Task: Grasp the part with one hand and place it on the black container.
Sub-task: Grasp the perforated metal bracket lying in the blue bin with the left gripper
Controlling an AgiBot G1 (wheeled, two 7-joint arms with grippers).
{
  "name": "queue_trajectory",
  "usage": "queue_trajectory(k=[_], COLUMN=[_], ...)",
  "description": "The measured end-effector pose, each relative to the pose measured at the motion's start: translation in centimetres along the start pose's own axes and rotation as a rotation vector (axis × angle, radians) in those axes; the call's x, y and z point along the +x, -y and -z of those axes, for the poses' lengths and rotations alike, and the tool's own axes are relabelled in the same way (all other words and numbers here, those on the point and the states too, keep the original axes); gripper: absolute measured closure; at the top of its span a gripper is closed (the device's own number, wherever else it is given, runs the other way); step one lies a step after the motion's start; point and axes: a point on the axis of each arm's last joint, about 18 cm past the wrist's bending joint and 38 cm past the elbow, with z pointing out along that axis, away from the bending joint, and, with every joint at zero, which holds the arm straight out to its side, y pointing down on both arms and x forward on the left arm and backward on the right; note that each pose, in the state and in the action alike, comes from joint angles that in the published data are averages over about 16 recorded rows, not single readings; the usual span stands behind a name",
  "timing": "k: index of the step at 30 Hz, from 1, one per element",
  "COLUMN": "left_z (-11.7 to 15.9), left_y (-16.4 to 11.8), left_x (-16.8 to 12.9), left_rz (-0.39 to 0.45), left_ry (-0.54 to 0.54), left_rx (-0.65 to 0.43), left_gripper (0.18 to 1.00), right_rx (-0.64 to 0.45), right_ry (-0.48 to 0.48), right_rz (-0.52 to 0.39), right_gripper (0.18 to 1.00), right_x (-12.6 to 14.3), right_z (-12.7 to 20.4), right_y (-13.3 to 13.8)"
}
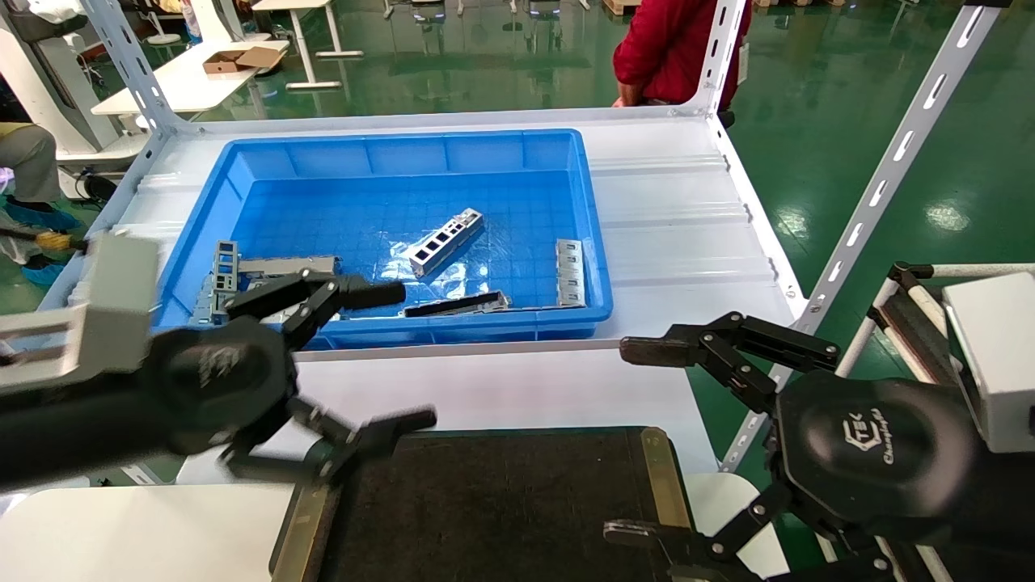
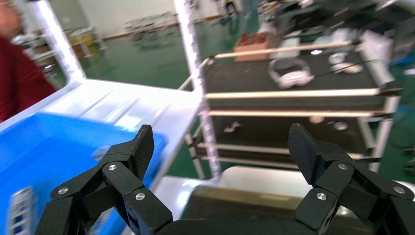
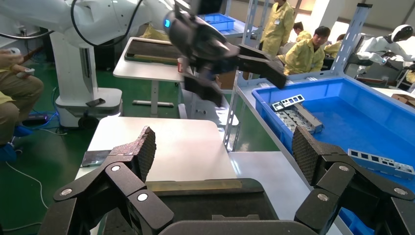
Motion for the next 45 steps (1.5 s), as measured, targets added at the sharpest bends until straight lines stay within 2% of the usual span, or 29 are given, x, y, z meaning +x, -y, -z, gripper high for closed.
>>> queue_trajectory(k=[13, 30, 37, 45], left_z=[-4.5, -12.3, -15.2, -16.8], left_y=[-2.3, -5.9, -7.2, -8.6], left_x=[-6.5, -15.7, -18.0, -18.8], left_rz=[-0.021, 0.027, 0.054, 0.081], left_ry=[0.217, 0.509, 0.598, 0.653], left_rx=[-0.091, -0.229, -0.291, -0.349], left_gripper=[0.183, 0.184, 0.184, 0.184], right_rx=[0.000, 0.000, 0.000, 0.000], right_ry=[0.000, 0.000, 0.000, 0.000], right_rz=[0.000, 0.000, 0.000, 0.000], right_gripper=[0.178, 0.178, 0.178, 0.178], right_x=[0.0, 0.0, 0.0, 0.0], right_z=[0.0, 0.0, 0.0, 0.0], right_y=[0.0, 0.0, 0.0, 0.0])
